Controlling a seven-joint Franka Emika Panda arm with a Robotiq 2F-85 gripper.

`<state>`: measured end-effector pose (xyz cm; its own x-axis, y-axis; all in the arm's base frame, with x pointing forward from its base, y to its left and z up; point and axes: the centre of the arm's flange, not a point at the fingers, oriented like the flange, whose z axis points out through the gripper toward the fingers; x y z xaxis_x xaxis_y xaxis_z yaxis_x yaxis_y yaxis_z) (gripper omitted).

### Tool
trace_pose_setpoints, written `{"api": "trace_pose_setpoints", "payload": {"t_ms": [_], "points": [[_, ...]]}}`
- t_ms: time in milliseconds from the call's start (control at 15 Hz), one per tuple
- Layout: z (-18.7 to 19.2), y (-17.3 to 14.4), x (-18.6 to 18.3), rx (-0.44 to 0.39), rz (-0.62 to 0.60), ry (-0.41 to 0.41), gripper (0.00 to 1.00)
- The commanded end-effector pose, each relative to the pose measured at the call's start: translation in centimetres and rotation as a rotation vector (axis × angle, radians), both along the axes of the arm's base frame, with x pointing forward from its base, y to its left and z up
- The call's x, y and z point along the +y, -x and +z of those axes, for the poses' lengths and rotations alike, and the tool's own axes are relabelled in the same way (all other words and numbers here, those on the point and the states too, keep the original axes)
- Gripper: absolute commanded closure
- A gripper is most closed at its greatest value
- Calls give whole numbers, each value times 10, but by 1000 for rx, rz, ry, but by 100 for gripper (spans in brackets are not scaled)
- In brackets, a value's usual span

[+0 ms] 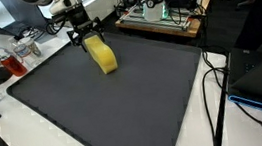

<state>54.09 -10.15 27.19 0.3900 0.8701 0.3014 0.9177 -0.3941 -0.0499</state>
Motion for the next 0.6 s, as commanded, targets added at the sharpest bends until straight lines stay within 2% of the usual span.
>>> {"api": "trace_pose_setpoints", "payload": {"t_ms": [0,533], "points": [[38,-27,-17,40,35,27,0],[18,-25,8,112,62,64,0]]}}
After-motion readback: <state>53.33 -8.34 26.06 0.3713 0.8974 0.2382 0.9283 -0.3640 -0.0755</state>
